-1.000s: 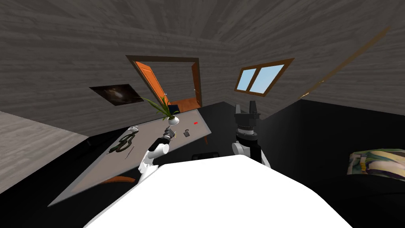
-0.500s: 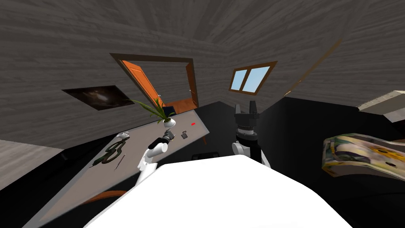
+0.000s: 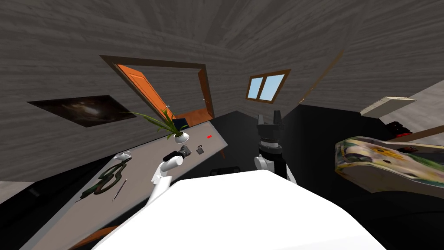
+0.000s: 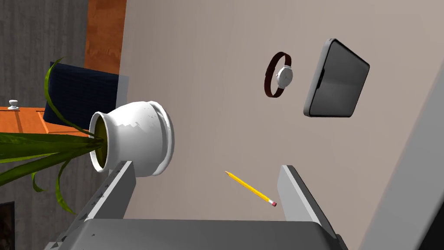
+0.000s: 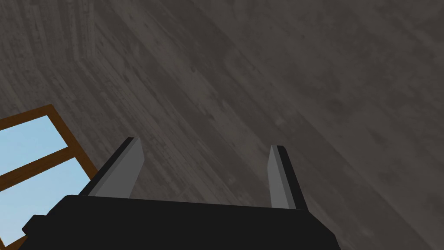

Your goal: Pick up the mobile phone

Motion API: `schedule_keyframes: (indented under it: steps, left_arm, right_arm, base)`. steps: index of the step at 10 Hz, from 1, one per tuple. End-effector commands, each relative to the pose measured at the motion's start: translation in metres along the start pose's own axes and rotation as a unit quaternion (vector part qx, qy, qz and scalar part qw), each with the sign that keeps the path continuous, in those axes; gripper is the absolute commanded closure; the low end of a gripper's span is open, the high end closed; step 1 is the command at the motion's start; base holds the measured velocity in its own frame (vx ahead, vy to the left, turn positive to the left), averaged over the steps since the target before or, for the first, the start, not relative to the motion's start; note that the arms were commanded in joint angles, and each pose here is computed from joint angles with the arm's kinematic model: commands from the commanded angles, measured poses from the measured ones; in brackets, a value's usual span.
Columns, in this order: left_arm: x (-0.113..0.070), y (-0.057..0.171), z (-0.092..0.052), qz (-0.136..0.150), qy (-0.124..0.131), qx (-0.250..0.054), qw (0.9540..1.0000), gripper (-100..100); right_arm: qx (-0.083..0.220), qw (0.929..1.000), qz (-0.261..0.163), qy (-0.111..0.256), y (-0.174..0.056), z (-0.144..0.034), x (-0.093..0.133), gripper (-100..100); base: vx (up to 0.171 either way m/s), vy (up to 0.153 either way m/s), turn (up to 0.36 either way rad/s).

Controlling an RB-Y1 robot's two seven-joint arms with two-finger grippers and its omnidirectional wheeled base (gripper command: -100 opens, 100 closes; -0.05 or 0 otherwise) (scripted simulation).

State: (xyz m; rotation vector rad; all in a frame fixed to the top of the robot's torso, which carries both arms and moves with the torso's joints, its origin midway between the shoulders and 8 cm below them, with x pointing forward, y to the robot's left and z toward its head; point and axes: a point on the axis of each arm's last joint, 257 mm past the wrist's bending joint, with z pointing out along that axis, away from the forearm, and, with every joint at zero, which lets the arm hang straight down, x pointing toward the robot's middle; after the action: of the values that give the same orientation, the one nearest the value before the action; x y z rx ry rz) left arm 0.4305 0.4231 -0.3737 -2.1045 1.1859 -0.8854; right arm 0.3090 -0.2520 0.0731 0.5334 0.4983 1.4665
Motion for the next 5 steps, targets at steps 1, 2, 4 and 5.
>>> schedule_keyframes:
  steps: [1, 2, 4, 5]
  left_arm:
    - [-0.002, 0.004, 0.000, -0.002, -0.004, -0.011, 0.9999, -100]
    - [-0.013, 0.014, 0.005, -0.014, -0.015, -0.036, 0.9991, -100]
    - [-0.025, 0.027, 0.009, -0.027, -0.028, -0.066, 0.9971, -100]
    - [-0.026, 0.031, 0.008, -0.027, -0.029, -0.074, 0.9964, -100]
  right_arm:
    - [0.000, 1.0000, 0.000, 0.000, 0.000, 0.000, 0.000, 0]
    - [0.000, 1.0000, 0.000, 0.000, 0.000, 0.000, 0.000, 0]
    - [0.000, 1.0000, 0.000, 0.000, 0.000, 0.000, 0.000, 0]
    - [0.000, 1.0000, 0.000, 0.000, 0.000, 0.000, 0.000, 0]
  base:
    - [0.003, 0.012, 0.018]
    - [0.003, 0.013, -0.217]
    - [-0.001, 0.021, -0.150]
    - [-0.002, 0.023, -0.118]
